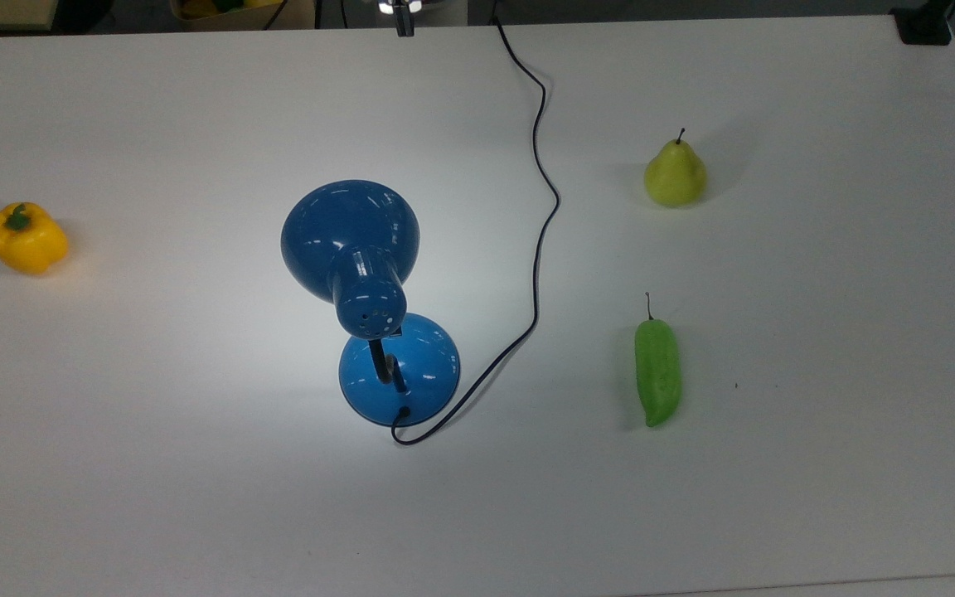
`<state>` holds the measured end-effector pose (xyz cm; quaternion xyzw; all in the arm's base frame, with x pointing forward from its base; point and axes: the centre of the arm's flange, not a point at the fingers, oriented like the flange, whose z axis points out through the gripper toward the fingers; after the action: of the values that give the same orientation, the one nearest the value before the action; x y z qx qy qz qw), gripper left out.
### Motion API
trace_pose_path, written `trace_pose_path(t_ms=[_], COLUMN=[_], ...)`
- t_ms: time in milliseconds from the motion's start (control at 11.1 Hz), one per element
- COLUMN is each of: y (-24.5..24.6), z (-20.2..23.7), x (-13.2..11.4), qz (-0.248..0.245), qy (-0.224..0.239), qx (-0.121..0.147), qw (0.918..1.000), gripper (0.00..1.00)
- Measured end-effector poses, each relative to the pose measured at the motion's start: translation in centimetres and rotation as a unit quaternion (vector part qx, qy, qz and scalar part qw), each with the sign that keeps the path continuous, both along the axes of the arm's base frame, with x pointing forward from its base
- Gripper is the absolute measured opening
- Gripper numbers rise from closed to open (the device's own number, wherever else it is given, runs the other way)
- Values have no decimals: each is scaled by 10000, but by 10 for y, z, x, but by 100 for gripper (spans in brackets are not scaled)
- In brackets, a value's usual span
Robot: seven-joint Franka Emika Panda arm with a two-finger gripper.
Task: Turn off lamp
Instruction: 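Move the gripper down toward the blue lamp's round base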
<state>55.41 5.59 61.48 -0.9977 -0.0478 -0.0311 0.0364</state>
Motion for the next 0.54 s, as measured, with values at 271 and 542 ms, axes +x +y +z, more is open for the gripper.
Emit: trace_pose_path(t_ms=[271,542], y=[1,1], z=[-8,-28], x=[1,6], qz=[-11,-34], qy=[6,-65], qx=[43,54], qw=[10000,10000], gripper=[1,1])
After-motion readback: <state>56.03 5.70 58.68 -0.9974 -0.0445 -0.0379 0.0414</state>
